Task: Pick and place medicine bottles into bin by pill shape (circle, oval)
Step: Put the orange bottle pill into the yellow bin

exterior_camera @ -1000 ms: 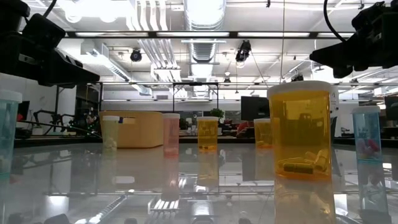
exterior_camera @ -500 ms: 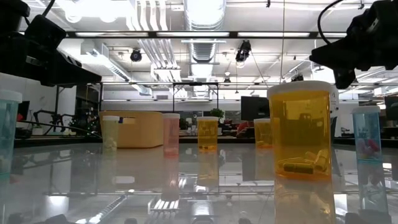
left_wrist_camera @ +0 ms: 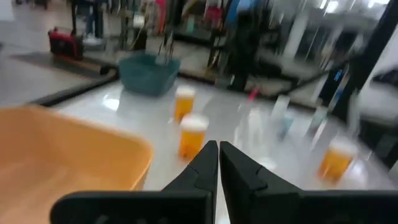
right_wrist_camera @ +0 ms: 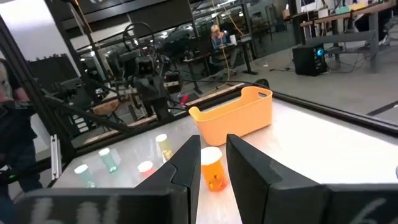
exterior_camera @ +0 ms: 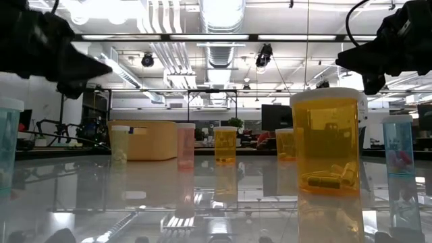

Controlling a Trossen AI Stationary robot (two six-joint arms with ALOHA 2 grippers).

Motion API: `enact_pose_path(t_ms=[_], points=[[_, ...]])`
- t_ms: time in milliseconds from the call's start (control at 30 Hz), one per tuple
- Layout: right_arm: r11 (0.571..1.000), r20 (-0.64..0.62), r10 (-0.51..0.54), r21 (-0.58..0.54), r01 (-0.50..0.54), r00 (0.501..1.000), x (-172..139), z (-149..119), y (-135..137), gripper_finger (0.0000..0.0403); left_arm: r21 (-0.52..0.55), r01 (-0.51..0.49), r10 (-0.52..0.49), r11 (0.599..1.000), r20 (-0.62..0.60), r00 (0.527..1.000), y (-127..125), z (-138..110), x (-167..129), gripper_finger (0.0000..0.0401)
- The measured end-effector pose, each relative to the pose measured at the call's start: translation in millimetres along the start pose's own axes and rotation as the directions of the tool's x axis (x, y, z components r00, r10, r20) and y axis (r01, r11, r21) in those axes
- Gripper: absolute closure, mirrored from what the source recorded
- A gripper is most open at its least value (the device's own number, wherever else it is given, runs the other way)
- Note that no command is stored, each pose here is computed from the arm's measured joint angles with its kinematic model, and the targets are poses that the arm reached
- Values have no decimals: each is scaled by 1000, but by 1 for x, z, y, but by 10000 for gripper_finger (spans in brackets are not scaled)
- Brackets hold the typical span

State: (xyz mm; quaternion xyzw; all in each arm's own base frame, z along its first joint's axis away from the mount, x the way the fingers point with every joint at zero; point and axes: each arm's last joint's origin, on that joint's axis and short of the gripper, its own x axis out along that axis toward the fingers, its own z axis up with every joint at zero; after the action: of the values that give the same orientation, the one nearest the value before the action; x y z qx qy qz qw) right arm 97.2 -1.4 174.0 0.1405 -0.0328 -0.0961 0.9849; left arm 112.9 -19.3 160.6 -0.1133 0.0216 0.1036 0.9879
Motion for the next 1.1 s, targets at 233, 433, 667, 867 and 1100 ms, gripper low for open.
enact_pose_path(t_ms=[233,433,667,867,1100], points=[[999,70,35,9,-36,997,0,7,2,335,-205,144,-76,968,306,949,-8,32,-3,400],[995,92,91,-41,-88,992,-1,10,5,335,-259,238,-105,936,439,892,-11,46,-5,400],[988,228,117,-130,-89,967,-3,23,8,335,-233,292,-161,927,455,876,-25,71,5,400],[975,358,137,-212,-63,923,-7,36,10,335,-155,231,-139,961,451,881,-45,104,27,400],[964,457,109,-266,19,883,-12,48,11,335,-86,177,-137,980,349,927,-70,130,62,400]])
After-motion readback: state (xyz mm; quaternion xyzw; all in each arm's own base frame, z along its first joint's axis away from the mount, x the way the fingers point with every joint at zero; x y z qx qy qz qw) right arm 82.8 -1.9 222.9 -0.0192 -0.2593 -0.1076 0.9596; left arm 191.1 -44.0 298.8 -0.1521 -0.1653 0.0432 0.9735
